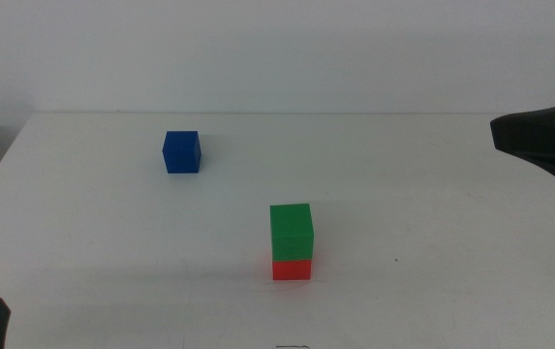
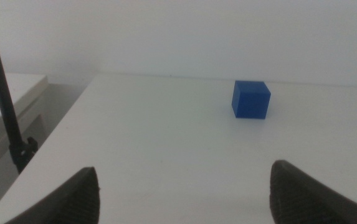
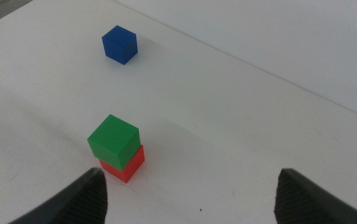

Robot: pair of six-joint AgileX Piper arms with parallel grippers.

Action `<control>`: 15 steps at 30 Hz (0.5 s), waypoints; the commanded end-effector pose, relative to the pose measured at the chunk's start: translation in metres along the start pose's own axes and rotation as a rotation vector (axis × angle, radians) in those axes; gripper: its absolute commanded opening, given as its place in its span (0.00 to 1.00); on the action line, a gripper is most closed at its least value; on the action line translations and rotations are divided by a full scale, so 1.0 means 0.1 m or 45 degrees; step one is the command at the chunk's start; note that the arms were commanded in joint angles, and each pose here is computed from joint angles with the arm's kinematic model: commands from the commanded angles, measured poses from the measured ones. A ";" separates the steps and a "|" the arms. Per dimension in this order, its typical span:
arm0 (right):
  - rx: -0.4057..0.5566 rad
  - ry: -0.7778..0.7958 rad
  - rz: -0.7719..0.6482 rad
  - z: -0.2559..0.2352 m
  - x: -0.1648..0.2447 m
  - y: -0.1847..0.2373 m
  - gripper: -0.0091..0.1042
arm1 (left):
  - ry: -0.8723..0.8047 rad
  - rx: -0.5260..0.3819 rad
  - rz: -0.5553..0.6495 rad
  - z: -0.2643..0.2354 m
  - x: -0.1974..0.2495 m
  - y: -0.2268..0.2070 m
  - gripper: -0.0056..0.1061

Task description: Stack red cubes first, then green, then blue cubes in a specific spot.

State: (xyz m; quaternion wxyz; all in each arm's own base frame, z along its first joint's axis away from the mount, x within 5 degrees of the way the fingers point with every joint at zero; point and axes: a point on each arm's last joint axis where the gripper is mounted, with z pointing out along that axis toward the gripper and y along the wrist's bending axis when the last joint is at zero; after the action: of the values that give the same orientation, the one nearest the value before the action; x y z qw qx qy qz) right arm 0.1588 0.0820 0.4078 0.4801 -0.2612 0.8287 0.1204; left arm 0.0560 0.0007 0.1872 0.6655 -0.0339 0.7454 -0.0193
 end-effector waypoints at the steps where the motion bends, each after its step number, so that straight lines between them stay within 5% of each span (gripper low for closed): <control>1: 0.023 -0.130 -0.011 -0.08 -0.13 -0.01 0.83 | -0.108 0.010 -0.027 -0.02 -0.08 -0.01 0.89; 9: 0.024 -0.129 -0.012 -0.08 -0.13 -0.01 0.83 | -0.099 -0.017 0.150 0.01 -0.57 -0.03 0.89; 15: 0.023 -0.128 -0.011 -0.08 -0.12 -0.01 0.83 | 0.162 -0.031 0.149 0.30 -1.13 -0.06 0.89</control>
State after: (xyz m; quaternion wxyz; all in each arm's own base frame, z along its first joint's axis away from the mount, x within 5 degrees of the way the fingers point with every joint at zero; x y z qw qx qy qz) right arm 0.1588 0.0820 0.4078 0.4801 -0.2612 0.8287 0.1204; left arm 0.0858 0.0038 0.2735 0.6108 0.0031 0.7912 0.0293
